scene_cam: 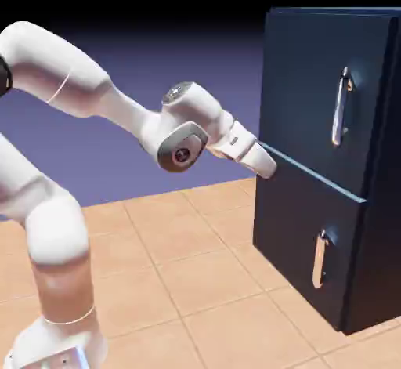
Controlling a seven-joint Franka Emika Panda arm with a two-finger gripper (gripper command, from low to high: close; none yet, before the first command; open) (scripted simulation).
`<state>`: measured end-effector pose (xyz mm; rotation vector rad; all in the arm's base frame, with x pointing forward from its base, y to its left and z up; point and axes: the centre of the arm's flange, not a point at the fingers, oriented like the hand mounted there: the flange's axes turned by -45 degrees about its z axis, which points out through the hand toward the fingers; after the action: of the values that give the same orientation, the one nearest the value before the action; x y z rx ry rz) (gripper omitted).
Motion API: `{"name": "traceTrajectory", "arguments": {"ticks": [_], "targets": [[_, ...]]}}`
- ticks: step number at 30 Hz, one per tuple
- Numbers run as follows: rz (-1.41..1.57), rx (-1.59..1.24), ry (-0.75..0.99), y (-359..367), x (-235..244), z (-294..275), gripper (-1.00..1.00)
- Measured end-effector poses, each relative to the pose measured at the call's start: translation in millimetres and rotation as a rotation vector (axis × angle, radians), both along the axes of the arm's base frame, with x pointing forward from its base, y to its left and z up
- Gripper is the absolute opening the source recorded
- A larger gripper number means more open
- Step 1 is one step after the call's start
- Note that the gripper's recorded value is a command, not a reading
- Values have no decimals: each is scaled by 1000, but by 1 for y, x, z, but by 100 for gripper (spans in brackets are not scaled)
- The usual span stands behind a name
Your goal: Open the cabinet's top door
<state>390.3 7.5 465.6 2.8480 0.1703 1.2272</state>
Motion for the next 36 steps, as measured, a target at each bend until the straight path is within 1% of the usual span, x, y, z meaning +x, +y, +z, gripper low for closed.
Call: {"name": "traceTrajectory", "arguments": {"ticks": [10,19,28,36], "targets": [[332,-380,-143,17,1,55,0],[571,-750,-264,20,-5,93,0],[756,-1143,-360,11,-12,119,0],[879,-1505,-408,-9,-15,130,0]]}}
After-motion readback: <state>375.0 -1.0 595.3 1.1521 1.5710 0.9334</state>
